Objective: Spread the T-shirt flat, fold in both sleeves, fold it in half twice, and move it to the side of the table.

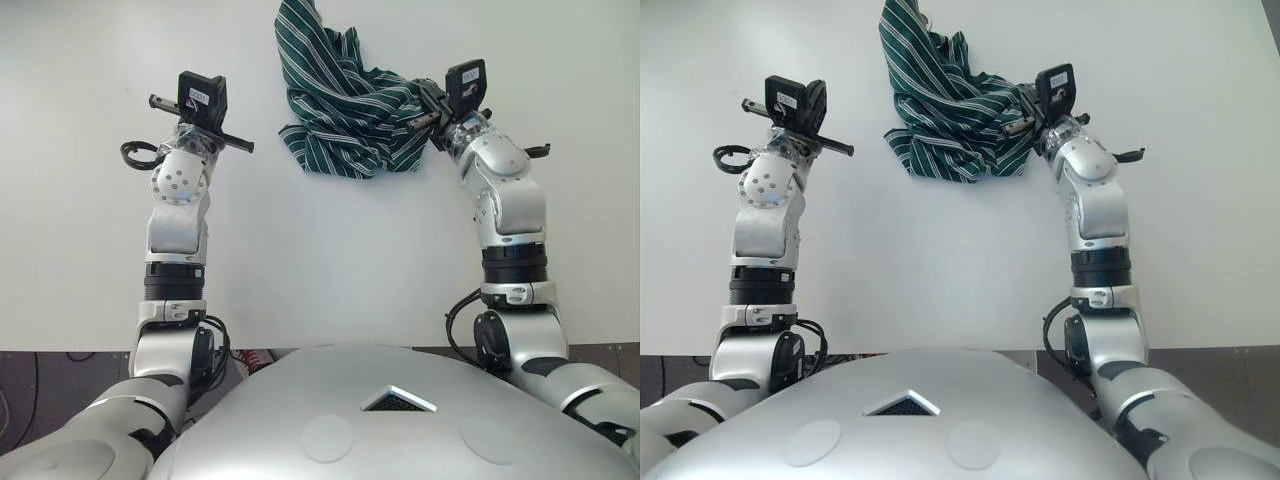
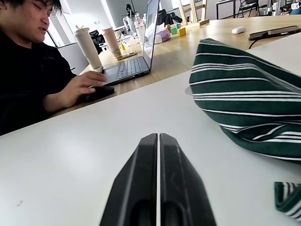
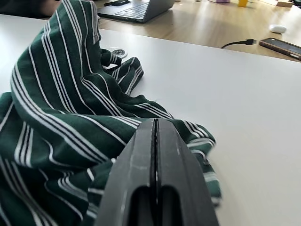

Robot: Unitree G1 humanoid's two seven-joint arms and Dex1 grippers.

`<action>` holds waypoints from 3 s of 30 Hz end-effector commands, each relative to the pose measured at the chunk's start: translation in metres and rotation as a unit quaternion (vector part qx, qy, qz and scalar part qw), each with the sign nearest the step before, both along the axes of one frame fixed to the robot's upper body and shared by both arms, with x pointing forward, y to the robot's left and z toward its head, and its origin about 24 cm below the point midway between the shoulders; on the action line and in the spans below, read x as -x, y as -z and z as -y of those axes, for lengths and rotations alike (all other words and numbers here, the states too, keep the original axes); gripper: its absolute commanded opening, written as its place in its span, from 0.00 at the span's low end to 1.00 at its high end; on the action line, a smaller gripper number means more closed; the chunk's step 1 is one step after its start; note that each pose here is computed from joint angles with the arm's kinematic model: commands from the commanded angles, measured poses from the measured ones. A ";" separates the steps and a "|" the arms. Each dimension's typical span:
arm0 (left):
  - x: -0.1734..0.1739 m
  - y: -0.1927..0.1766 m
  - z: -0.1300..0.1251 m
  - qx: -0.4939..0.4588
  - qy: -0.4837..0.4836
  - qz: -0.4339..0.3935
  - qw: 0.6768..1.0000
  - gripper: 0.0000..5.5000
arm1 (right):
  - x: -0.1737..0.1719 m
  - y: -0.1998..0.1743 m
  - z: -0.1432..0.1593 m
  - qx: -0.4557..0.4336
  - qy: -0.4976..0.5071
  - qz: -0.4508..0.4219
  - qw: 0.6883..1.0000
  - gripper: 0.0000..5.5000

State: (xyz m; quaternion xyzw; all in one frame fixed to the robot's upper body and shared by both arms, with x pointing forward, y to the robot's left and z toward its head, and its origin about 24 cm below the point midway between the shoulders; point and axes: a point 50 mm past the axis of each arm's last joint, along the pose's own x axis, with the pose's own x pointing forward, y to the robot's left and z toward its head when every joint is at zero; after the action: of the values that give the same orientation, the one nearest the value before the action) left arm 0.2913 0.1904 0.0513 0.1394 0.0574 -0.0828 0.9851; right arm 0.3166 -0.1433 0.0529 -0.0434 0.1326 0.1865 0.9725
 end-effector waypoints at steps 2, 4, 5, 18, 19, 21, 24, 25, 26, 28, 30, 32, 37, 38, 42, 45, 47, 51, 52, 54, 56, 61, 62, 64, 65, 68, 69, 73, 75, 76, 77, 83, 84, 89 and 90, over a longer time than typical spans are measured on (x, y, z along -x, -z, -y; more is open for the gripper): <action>-0.004 0.001 0.012 -0.001 0.015 -0.002 1.000 0.00 | -0.033 -0.005 -0.006 0.010 -0.005 -0.004 1.000 0.06; -0.004 0.000 0.015 -0.001 0.020 0.001 1.000 0.00 | -0.046 -0.006 -0.005 0.026 -0.010 -0.015 0.999 0.11; -0.004 0.000 0.016 0.000 0.020 0.001 1.000 0.00 | -0.051 -0.006 -0.005 0.032 -0.016 -0.021 0.999 0.13; -0.004 0.002 0.025 0.007 0.019 0.003 1.000 0.00 | -0.059 0.014 0.002 0.108 -0.036 -0.077 0.991 0.35; -0.003 0.003 0.025 0.007 0.019 0.002 1.000 0.00 | -0.060 0.011 0.001 0.104 -0.037 -0.071 0.991 0.35; -0.003 0.004 0.027 0.007 0.022 0.001 1.000 0.00 | -0.065 0.003 0.000 0.095 -0.032 -0.058 0.993 0.35; -0.002 0.004 0.030 0.009 0.027 -0.001 1.000 0.00 | -0.065 0.004 0.001 0.084 -0.029 -0.076 0.993 0.35; -0.002 0.004 0.032 0.009 0.029 -0.001 1.000 0.00 | -0.064 0.007 0.001 0.082 -0.028 -0.086 0.993 0.35; -0.002 0.004 0.033 0.009 0.032 -0.002 0.999 0.00 | -0.062 0.011 0.002 0.079 -0.026 -0.100 0.992 0.35; -0.002 0.004 0.034 0.008 0.036 -0.002 0.999 0.00 | -0.055 0.024 0.002 0.068 -0.029 -0.147 0.986 0.35; -0.002 0.004 0.034 0.008 0.037 -0.002 0.999 0.00 | -0.047 0.036 0.005 0.060 -0.013 -0.187 0.980 0.35; -0.002 0.003 0.034 0.007 0.038 -0.002 0.999 0.00 | -0.043 0.043 0.009 0.061 0.000 -0.203 0.977 0.35; -0.002 0.002 0.033 0.003 0.042 -0.003 0.999 0.00 | -0.026 0.064 0.006 0.052 -0.031 -0.253 0.965 0.23; -0.001 0.002 0.032 0.002 0.041 -0.003 0.999 0.00 | -0.023 0.068 0.005 0.055 -0.039 -0.258 0.964 0.20; -0.002 0.000 0.029 -0.001 0.036 0.001 0.999 0.00 | -0.027 0.063 0.004 0.099 -0.054 -0.192 0.975 0.07; -0.005 -0.006 0.022 -0.002 0.031 0.008 0.999 0.00 | -0.045 0.031 0.003 0.137 -0.057 -0.033 0.988 0.00; -0.009 -0.012 0.011 -0.005 0.021 0.015 1.000 0.00 | -0.052 0.007 -0.001 0.152 -0.075 0.065 0.983 0.00; -0.018 -0.024 -0.005 -0.018 0.010 0.029 0.999 0.00 | -0.044 -0.023 -0.013 0.151 -0.138 0.184 0.961 0.00; -0.020 -0.028 -0.008 -0.023 0.012 0.034 0.999 0.00 | -0.039 -0.031 -0.017 0.147 -0.154 0.209 0.954 0.00; -0.025 -0.037 -0.009 -0.036 0.038 0.044 0.998 0.00 | -0.022 -0.049 -0.024 0.131 -0.191 0.251 0.940 0.00; -0.028 -0.046 -0.010 -0.060 0.072 0.051 0.994 0.00 | -0.004 -0.066 -0.028 0.123 -0.221 0.280 0.926 0.00; -0.033 -0.070 -0.014 -0.118 0.173 0.043 0.977 0.00 | 0.035 -0.100 -0.033 0.107 -0.289 0.303 0.902 0.00; -0.034 -0.073 -0.014 -0.130 0.198 0.037 0.971 0.00 | 0.043 -0.105 -0.034 0.103 -0.308 0.296 0.898 0.00; -0.035 -0.079 -0.013 -0.160 0.246 0.023 0.956 0.00 | 0.058 -0.112 -0.033 0.074 -0.347 0.261 0.898 0.00; -0.036 -0.080 -0.013 -0.176 0.265 0.016 0.948 0.00 | 0.065 -0.116 -0.032 0.062 -0.365 0.244 0.896 0.00; -0.042 -0.088 -0.005 -0.219 0.325 0.001 0.920 0.00 | 0.086 -0.120 -0.028 0.032 -0.421 0.178 0.889 0.00; -0.045 -0.091 0.002 -0.231 0.348 -0.001 0.908 0.00 | 0.091 -0.117 -0.027 0.031 -0.436 0.152 0.886 0.00; -0.057 -0.094 0.034 -0.245 0.414 -0.001 0.876 0.00 | 0.104 -0.104 -0.022 0.040 -0.466 0.084 0.880 0.00; -0.062 -0.088 0.055 -0.253 0.449 -0.010 0.857 0.00 | 0.106 -0.097 -0.020 0.050 -0.472 0.064 0.878 0.00; -0.065 -0.084 0.066 -0.261 0.466 -0.016 0.845 0.00 | 0.106 -0.095 -0.020 0.053 -0.473 0.057 0.878 0.00; -0.067 -0.079 0.075 -0.267 0.478 -0.023 0.836 0.00 | 0.106 -0.093 -0.020 0.057 -0.476 0.052 0.876 0.00; -0.068 -0.025 0.088 -0.335 0.495 -0.102 0.795 0.00 | 0.104 -0.083 -0.019 0.073 -0.482 0.034 0.872 0.00; -0.067 -0.016 0.081 -0.361 0.492 -0.115 0.784 0.00 | 0.104 -0.081 -0.018 0.074 -0.480 0.033 0.874 0.00; -0.065 -0.006 0.051 -0.312 0.471 -0.181 0.805 0.00 | 0.101 -0.077 -0.013 0.073 -0.459 0.027 0.885 0.00; -0.063 -0.004 0.046 -0.284 0.473 -0.205 0.808 0.00 | 0.100 -0.077 -0.012 0.070 -0.454 0.027 0.888 0.00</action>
State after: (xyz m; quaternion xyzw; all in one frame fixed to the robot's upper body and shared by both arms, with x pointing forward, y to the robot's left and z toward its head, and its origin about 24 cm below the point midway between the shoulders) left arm 0.3560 0.1278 0.0556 0.4378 0.1660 -0.5415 0.6982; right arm 0.2139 -0.1242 0.1293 -0.1634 0.0807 0.6106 0.7707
